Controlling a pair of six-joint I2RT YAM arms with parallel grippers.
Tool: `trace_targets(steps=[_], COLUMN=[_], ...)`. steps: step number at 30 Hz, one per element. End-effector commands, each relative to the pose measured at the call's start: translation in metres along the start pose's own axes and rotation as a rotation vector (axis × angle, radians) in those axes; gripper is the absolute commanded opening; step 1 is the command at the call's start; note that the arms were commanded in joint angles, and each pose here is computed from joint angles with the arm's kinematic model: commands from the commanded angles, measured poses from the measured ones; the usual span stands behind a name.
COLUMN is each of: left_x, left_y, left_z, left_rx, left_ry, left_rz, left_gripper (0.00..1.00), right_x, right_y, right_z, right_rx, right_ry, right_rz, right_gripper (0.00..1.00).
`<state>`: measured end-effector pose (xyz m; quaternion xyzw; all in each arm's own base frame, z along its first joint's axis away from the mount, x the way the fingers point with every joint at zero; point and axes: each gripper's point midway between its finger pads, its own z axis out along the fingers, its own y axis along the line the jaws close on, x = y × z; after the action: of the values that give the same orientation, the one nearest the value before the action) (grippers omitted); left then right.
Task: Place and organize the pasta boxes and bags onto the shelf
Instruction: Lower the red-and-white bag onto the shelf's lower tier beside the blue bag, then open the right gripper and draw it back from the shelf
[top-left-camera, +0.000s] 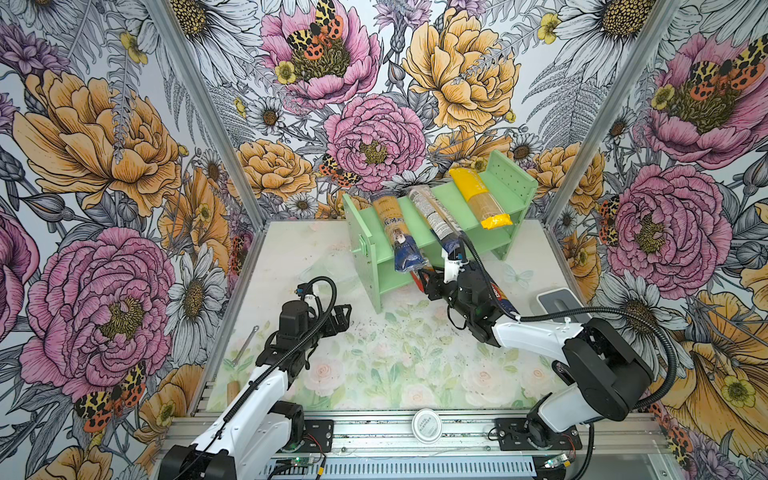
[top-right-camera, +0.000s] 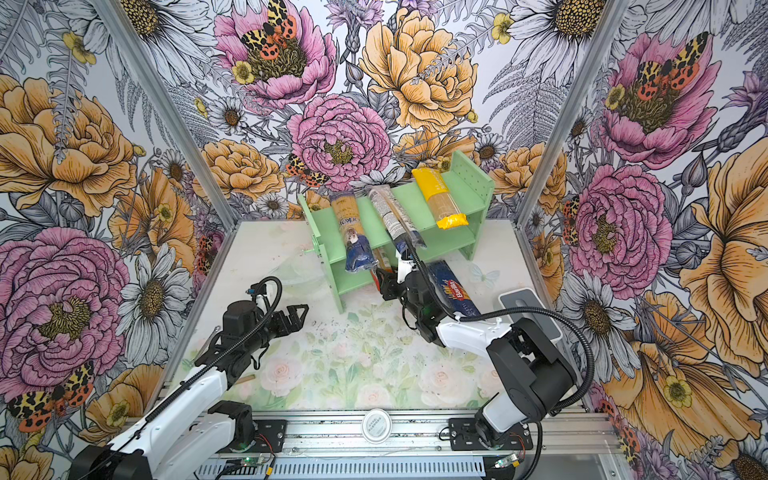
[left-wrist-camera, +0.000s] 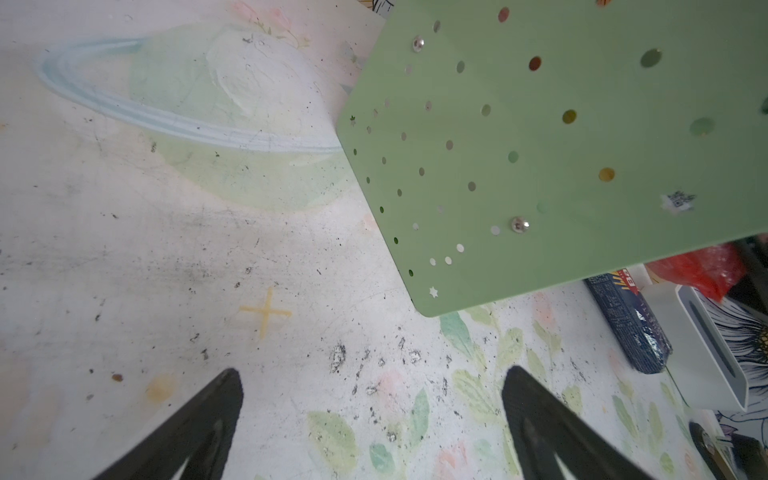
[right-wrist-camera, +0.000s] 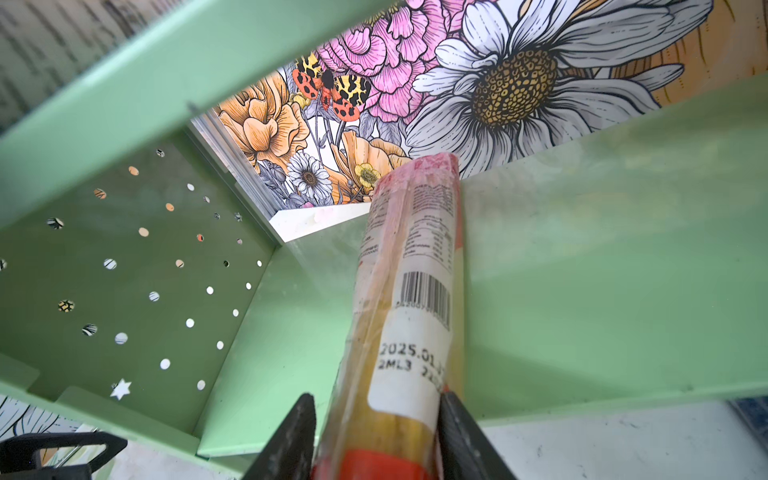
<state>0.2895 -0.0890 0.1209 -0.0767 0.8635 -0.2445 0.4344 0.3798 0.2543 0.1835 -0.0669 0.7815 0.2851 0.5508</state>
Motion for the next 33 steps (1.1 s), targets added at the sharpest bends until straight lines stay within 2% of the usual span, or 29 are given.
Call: trace_targets(steps=[1,9,14,18,23,28,33], left_x=[0.0,0.001,0.0,-0.001,-0.001,-0.004,-0.005], left_y=[0.0,0.001,0.002,0.002,0.001,-0.001,-0.002], left_z=[-0.001,-0.001,-0.001,0.0,0.002,0.004,0.005], left_rx=[0.011,0.012,0.008,0.011,0.016,0.022,0.027], left_ry=[-0.005,-0.001,-0.002,0.0,0.002,0.003,0.01], left_rz=[0.002,0.001,0.003,0.002,-0.002,-0.002,-0.001], left_gripper=[0.99,0.99,0.99,0.99,0.99,0.99,0.99], right_x=[-0.022,-0.008,0.001,-0.005,-0.02,-0.011,0.006], right_y=[0.011,0.006,-0.004,-0.023,-0.065,-0.092,-0.117], right_z=[-0.015,-0.044,-0.076,-0.112,-0.159,-0.18,-0.18], right_rx=[-0.031,-0.017,0.024,0.086,0.254,0.347,0.414], right_ry=[-0.067,0.001,0.112,0.154,0.155,0.231,0.327], right_rz=[-0.041,-0.081,-0.15,-0.133,-0.036,0.093,0.201], right_gripper=[0.5,0.54,0.66,0.75,0.87,0.99,1.0])
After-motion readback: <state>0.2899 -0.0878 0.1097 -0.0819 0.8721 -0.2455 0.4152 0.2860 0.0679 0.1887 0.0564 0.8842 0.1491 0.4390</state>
